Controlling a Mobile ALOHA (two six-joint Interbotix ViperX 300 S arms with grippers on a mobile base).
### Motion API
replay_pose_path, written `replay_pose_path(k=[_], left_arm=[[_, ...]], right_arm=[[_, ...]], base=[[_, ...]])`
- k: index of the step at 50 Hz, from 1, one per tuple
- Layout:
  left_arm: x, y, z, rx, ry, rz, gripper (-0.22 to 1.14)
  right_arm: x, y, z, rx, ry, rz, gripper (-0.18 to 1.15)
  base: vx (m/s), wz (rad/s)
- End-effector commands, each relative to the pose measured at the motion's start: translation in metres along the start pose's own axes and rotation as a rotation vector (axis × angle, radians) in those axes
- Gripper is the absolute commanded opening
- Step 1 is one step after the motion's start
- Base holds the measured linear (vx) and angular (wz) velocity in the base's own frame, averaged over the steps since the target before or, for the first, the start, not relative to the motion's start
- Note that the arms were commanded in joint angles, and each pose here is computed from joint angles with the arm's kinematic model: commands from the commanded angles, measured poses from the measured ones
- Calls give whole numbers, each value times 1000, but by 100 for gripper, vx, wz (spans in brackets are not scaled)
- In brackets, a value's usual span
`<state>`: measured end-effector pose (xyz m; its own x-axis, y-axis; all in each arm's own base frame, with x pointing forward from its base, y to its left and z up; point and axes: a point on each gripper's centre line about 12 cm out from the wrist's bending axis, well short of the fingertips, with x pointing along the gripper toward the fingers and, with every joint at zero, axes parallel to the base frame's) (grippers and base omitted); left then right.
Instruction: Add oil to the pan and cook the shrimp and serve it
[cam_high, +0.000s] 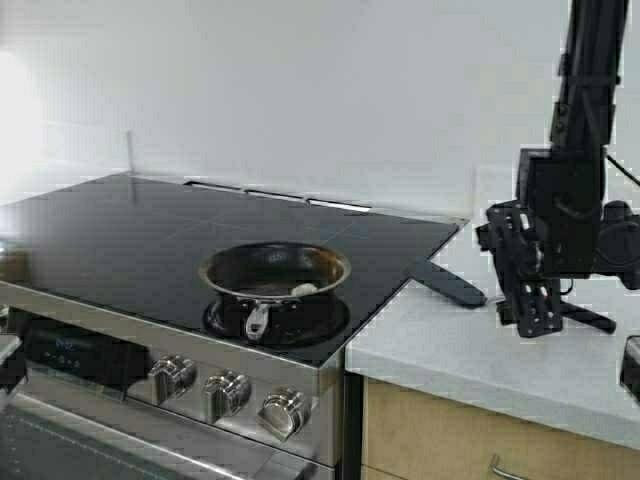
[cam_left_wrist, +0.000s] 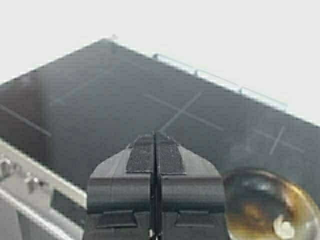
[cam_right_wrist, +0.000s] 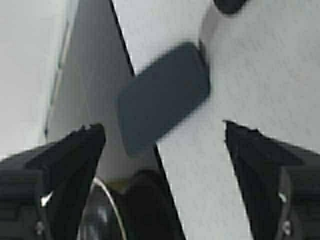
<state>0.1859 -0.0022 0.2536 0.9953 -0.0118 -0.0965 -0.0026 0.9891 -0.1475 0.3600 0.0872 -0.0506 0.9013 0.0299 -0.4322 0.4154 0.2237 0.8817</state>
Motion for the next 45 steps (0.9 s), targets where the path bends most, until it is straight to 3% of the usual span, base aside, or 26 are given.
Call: replay_pose_path(k=[1, 31, 45], left_arm=[[1, 0, 3, -2, -5, 0, 3], [0, 0, 3, 0, -6, -1, 3], [0, 0, 3, 0, -6, 1, 3]], right_arm=[[13, 8, 5, 21, -5, -14, 101], [75, 12, 13, 75, -1, -134, 101], [83, 6, 21, 89, -21, -150, 101]], base=[[0, 0], [0, 0], [0, 0]])
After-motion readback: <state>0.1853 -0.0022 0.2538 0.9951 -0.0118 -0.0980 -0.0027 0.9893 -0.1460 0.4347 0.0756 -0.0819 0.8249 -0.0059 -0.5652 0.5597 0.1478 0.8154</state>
